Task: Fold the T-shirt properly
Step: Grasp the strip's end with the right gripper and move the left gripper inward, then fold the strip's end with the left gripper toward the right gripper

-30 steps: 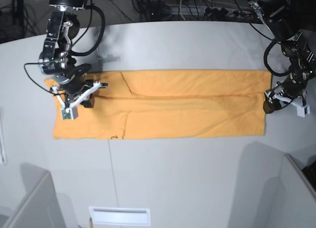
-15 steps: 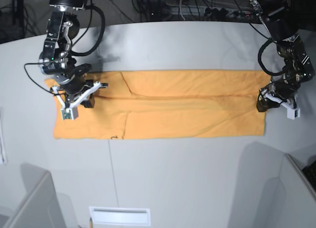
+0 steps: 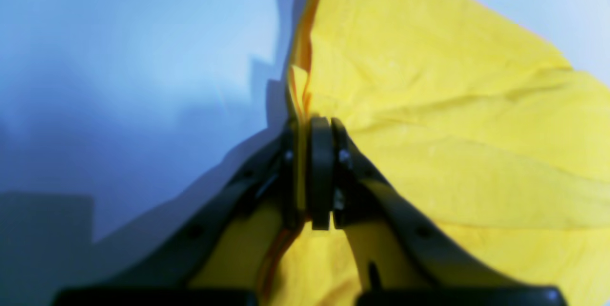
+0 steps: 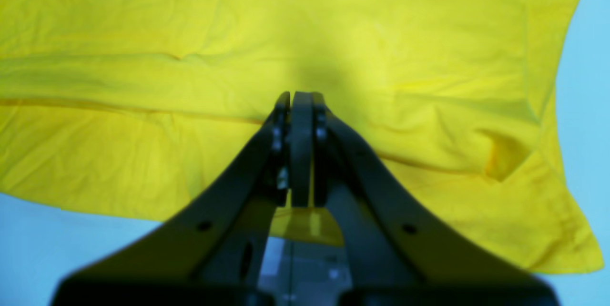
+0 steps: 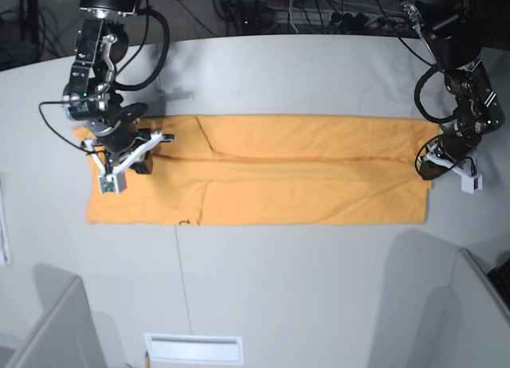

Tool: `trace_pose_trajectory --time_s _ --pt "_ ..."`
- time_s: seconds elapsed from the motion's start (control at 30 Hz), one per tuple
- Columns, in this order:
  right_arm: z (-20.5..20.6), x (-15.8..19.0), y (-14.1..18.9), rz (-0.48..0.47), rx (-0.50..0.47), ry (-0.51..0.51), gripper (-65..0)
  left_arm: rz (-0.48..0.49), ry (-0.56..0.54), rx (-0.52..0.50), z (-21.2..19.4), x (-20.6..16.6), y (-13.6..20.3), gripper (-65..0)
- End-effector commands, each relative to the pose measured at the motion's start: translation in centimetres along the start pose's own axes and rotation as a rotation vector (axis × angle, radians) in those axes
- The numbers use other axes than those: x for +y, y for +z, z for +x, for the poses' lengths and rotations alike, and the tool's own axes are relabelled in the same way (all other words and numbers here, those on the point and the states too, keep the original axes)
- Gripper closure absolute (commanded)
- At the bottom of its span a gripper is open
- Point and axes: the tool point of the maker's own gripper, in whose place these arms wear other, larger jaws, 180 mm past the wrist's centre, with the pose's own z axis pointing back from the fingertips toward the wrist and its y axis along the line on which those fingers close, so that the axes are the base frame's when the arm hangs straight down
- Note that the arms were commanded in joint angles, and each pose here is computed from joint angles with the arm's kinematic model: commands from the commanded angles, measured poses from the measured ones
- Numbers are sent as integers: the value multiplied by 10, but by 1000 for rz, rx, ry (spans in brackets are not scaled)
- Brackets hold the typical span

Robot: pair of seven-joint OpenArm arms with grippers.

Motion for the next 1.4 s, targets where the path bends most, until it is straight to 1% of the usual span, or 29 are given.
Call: trace_pose_trajectory --time_s 0.0,0.1,0.17,0.33,0.47,0.57,0.63,0.7,0.83,0.9,1.0,1.13,1.37 --pt "16 1 3 4 -52 9 0 46 -33 3 11 15 8 0" --pt "15 1 3 4 -52 9 0 55 -42 -17 23 19 11 0" --pt "15 0 3 3 -53 8 0 74 -66 -33 35 26 18 0" --pt "17 1 4 6 -58 7 0 78 -164 -111 70 15 35 0" --pt "22 11 5 77 -85 -60 0 85 -246 -119 67 6 50 0" --pt "24 16 6 116 -97 -91 0 84 -301 -127 64 -2 61 0" --pt "27 17 6 118 -102 -92 0 60 -326 -140 59 -18 63 0" --pt "27 17 6 117 -103 -90 0 28 -381 -145 56 -40 64 0" --pt "27 17 5 119 -102 -93 0 21 -482 -139 51 -74 63 0" --pt "27 17 5 119 -102 -93 0 -13 -506 -148 48 -96 60 0" --pt "26 17 5 117 -101 -94 0 -79 -527 -146 39 -125 53 0" --pt "23 16 5 112 -93 -91 0 -137 -542 -95 24 -155 45 0" --pt "23 15 5 111 -94 -92 0 -268 -554 -78 6 -214 31 0"
